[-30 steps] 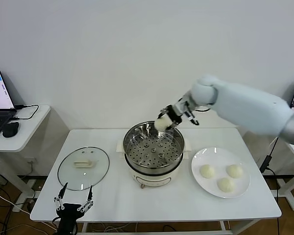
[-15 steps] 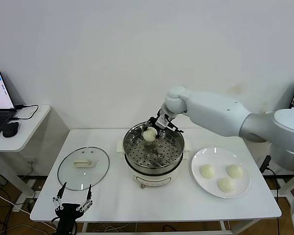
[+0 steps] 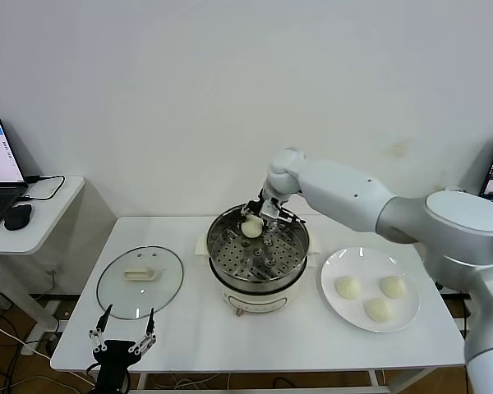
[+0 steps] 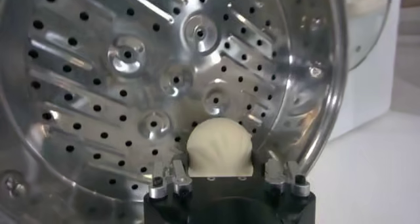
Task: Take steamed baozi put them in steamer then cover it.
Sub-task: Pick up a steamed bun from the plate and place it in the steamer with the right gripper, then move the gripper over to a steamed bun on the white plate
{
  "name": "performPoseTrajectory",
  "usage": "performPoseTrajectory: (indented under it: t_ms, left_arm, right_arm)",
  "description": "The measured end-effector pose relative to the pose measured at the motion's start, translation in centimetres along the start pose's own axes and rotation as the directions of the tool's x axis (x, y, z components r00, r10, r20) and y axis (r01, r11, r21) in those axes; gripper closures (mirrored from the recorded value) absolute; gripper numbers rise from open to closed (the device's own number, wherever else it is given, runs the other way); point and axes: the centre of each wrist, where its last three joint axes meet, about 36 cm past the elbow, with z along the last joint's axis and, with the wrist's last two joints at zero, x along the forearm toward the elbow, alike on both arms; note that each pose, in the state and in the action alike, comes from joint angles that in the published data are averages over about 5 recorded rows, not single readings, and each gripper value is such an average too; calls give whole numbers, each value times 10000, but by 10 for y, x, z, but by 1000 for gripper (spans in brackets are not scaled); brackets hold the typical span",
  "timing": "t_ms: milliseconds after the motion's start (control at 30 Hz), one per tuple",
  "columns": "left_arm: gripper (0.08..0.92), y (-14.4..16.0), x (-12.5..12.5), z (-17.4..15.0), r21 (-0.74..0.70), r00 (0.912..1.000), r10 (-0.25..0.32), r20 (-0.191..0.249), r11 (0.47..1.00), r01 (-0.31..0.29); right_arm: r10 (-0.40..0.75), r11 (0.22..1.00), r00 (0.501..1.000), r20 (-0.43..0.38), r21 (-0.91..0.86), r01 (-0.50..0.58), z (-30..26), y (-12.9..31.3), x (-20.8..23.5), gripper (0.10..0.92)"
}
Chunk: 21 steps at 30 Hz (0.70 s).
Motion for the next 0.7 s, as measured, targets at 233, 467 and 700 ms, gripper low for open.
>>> performPoseTrajectory:
  t_ms: [233, 467, 700]
  left_arm:
    - [177, -1, 1, -3, 31, 10000, 20, 56, 10000, -20]
    - [177, -1, 1, -9, 39, 9999, 53, 142, 10000, -54]
    - [177, 0, 2, -16, 11, 9996, 118, 265, 9999, -118]
  right_arm:
    - [28, 10000, 10000, -30, -9, -28, 3, 0, 7, 212]
    - [75, 9949, 9998, -192, -1002, -94, 4, 3, 43, 200]
    - [-102, 9376, 9980, -625, -3475, -122, 4, 33, 104, 200]
